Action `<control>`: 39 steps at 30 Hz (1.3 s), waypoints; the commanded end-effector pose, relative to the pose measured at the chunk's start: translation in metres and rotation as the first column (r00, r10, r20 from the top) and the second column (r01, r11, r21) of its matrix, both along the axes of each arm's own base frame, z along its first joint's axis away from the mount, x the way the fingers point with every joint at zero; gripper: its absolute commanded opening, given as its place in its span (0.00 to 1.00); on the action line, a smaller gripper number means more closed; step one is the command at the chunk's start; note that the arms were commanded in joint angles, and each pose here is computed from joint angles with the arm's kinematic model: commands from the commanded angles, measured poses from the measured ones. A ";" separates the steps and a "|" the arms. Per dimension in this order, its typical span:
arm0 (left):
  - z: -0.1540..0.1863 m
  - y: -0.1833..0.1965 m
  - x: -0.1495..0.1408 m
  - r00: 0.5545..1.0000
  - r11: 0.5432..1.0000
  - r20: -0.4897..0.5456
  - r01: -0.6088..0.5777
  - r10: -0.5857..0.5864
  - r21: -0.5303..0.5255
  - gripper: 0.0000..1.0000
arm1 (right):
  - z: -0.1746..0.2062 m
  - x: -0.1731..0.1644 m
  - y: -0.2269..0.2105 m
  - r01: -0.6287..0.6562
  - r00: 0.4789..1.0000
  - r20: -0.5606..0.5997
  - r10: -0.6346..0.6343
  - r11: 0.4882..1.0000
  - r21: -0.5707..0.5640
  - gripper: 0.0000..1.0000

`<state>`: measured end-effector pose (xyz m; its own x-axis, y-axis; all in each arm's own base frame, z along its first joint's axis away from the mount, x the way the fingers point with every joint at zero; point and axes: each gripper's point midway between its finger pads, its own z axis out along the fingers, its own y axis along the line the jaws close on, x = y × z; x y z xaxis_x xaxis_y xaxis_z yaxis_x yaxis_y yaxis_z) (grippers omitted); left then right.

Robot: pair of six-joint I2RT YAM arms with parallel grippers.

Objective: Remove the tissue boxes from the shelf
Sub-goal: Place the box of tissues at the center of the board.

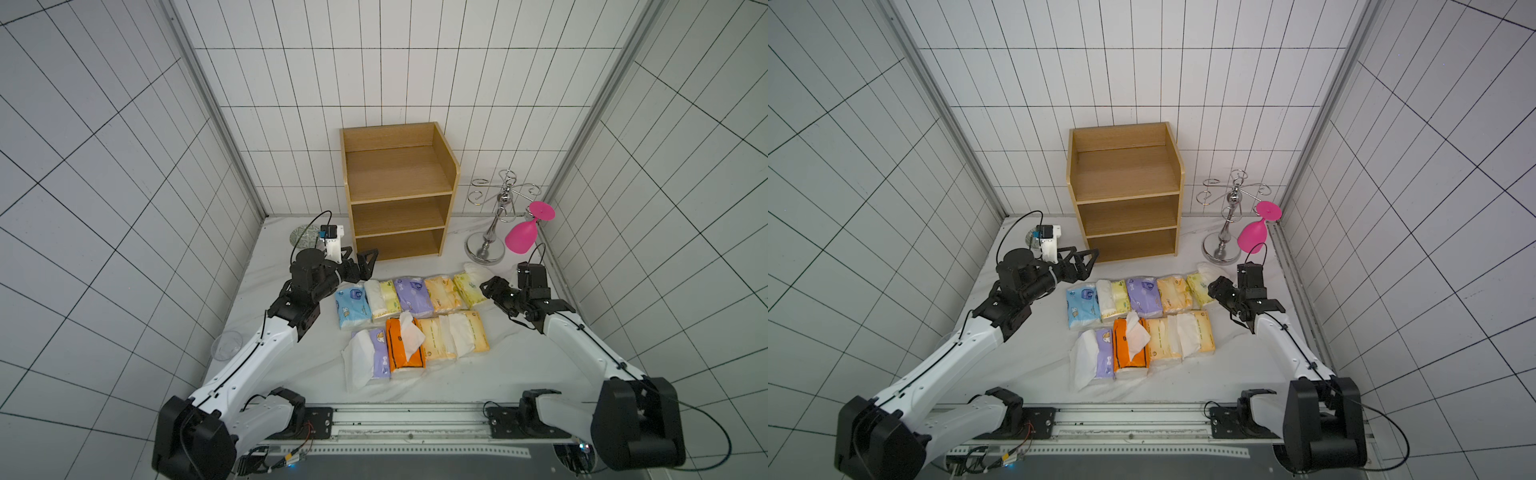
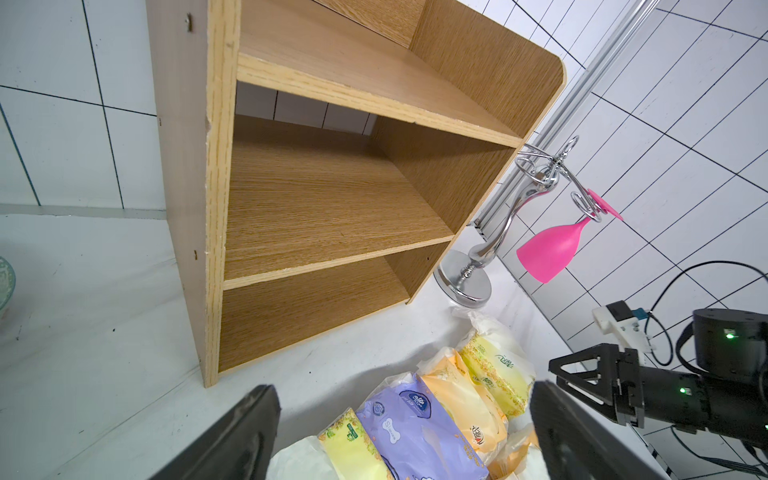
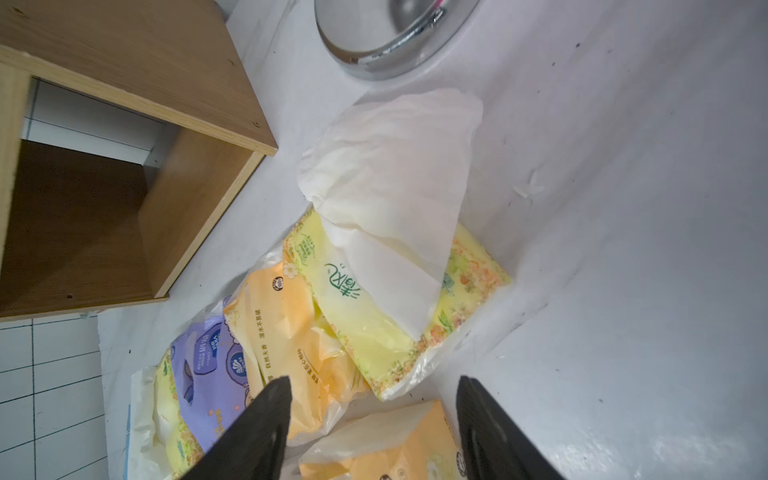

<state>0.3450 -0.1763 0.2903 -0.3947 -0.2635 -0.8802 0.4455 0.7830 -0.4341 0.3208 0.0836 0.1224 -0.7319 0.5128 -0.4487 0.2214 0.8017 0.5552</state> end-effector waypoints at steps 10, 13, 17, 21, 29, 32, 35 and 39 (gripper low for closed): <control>0.002 0.010 -0.008 0.999 0.999 0.024 -0.040 0.040 0.030 0.98 | -0.026 0.065 -0.026 -0.074 0.995 -0.069 0.077 0.996 0.050 0.67; -0.003 0.014 -0.006 0.998 0.997 0.018 -0.057 0.057 0.054 0.98 | -0.035 0.071 -0.021 -0.098 0.992 -0.072 0.103 0.993 0.069 0.67; -0.004 0.017 -0.005 0.997 0.995 0.020 -0.075 0.074 0.068 0.98 | -0.046 0.066 -0.019 -0.104 0.990 -0.090 0.111 0.991 0.080 0.63; -0.002 0.018 -0.004 0.997 0.994 0.022 -0.080 0.079 0.067 0.98 | -0.057 0.052 -0.014 -0.111 0.987 -0.108 0.120 0.990 0.085 0.57; 0.003 0.023 -0.003 0.994 0.992 0.021 -0.112 0.111 0.064 0.98 | -0.063 0.032 0.012 -0.183 0.975 -0.113 0.191 0.980 0.083 0.49; 0.003 0.029 -0.004 0.990 0.987 0.016 -0.142 0.141 0.076 0.99 | -0.062 0.026 0.019 -0.204 0.972 -0.106 0.211 0.976 0.075 0.48; 0.002 0.037 -0.004 0.983 0.979 0.013 -0.181 0.181 0.093 0.98 | -0.058 0.022 0.020 -0.208 0.972 -0.096 0.213 0.976 0.059 0.52; -0.004 0.065 -0.001 0.955 0.949 -0.016 -0.294 0.297 0.111 0.99 | -0.044 0.020 0.005 -0.178 0.981 -0.079 0.176 0.984 -0.028 0.66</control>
